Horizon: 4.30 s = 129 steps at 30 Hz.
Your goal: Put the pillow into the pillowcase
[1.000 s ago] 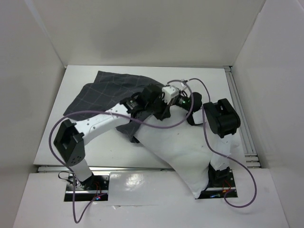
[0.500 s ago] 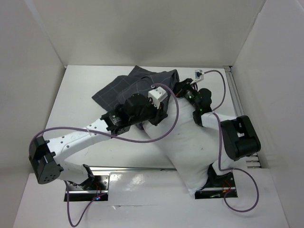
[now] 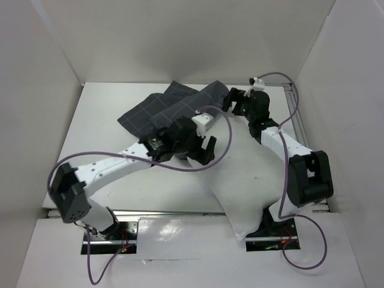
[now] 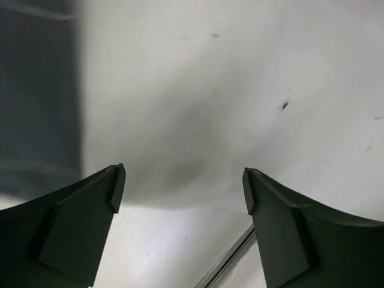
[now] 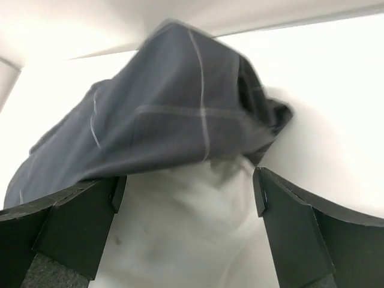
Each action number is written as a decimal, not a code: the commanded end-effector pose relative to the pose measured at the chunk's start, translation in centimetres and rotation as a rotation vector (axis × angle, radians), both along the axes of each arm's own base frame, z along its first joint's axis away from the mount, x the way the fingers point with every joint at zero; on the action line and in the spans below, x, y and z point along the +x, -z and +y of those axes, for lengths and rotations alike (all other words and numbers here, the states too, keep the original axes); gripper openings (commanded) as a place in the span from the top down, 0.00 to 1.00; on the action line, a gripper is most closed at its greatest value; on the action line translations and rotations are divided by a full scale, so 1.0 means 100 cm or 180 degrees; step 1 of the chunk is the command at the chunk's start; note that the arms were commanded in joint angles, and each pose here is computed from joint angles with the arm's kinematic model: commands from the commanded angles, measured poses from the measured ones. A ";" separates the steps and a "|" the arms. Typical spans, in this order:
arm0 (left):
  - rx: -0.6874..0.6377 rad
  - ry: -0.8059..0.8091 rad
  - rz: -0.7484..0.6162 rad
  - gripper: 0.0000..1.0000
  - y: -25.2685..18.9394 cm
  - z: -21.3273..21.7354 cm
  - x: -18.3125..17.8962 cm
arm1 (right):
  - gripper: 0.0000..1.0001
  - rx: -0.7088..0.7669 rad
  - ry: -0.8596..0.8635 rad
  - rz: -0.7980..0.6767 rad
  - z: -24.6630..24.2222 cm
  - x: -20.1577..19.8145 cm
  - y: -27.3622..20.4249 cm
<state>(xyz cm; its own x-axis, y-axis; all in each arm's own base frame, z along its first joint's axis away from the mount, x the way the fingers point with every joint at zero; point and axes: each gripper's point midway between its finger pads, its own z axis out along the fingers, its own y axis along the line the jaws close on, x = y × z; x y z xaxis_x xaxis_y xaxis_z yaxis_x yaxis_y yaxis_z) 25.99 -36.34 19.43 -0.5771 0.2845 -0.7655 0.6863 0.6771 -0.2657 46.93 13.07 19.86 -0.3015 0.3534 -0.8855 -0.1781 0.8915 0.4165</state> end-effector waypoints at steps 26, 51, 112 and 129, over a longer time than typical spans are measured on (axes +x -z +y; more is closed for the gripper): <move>0.0742 -0.1004 -0.0678 0.29 0.001 0.046 0.115 | 0.00 -0.0771 -0.1232 0.0502 0.033 -0.174 -0.017; 0.0206 -0.0589 -0.0993 1.00 -0.072 0.041 0.091 | 1.00 -0.1316 -0.0728 0.0453 0.091 -0.106 0.074; 0.1357 -0.2772 -0.0474 0.04 -0.100 0.240 0.218 | 0.00 -0.1330 -0.1423 -0.0815 0.129 -0.118 -0.048; 0.1186 -0.1566 -0.0519 0.00 -0.071 0.204 0.233 | 0.00 -0.1328 -0.1547 -0.0732 0.113 -0.031 -0.043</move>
